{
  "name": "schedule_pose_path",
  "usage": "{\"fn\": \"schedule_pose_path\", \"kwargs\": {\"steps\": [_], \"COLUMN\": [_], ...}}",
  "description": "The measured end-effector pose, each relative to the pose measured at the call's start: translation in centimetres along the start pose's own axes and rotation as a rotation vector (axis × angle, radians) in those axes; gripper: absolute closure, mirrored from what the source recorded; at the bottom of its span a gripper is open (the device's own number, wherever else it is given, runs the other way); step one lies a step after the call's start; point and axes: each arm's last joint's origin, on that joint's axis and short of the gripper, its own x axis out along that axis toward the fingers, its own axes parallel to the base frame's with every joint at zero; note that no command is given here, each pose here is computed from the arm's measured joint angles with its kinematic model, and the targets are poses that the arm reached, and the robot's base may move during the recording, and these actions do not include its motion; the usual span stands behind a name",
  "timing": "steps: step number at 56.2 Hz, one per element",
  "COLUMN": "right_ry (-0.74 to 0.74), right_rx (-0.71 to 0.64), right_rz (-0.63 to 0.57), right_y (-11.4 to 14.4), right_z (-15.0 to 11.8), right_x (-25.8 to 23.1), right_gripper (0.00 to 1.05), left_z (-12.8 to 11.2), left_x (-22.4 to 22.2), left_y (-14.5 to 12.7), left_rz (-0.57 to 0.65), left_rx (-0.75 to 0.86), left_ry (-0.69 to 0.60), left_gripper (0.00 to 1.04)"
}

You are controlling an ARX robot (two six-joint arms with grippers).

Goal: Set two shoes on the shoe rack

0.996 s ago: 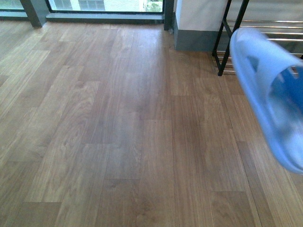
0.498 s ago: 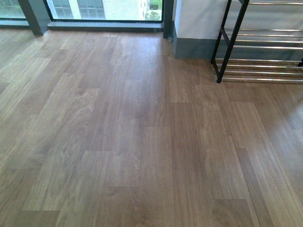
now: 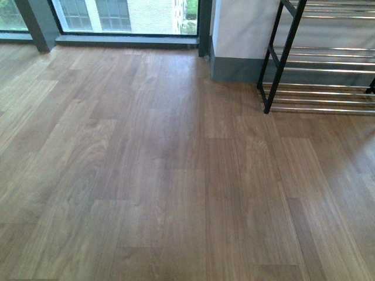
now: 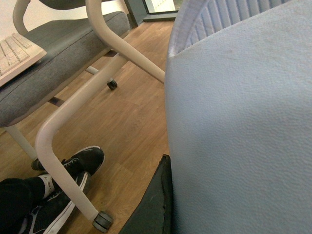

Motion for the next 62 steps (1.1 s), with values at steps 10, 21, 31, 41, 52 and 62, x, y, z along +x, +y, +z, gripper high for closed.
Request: {"fn": "schedule_pose_path", "kwargs": {"steps": [10, 21, 31, 41, 52, 62], "right_ry": [0.000, 0.000, 0.001, 0.000, 0.000, -0.001], "right_rx": [0.000, 0.000, 0.000, 0.000, 0.000, 0.000], "right_rz": [-0.001, -0.001, -0.004, -0.004, -0.004, 0.002], "right_y": [0.00, 0.00, -0.01, -0.01, -0.01, 0.01], "right_z": [0.00, 0.00, -0.01, -0.01, -0.01, 0.00], "right_x": [0.00, 0.00, 0.00, -0.01, -0.01, -0.01], "right_gripper": [1.03, 1.03, 1.03, 1.03, 1.03, 1.03], "left_z": [0.00, 0.01, 0.01, 0.01, 0.01, 0.01], "left_x": [0.00, -0.01, -0.02, -0.02, -0.02, -0.01], "left_y": [-0.01, -0.01, -0.02, -0.01, -0.01, 0.00], "left_rz": [-0.001, -0.003, -0.004, -0.004, -0.004, -0.001], "left_rx": [0.000, -0.001, 0.000, 0.000, 0.000, -0.001], "left_ry": [0.000, -0.001, -0.002, -0.002, -0.001, -0.001], "left_gripper": [1.03, 1.03, 1.03, 1.03, 1.03, 1.03]}}
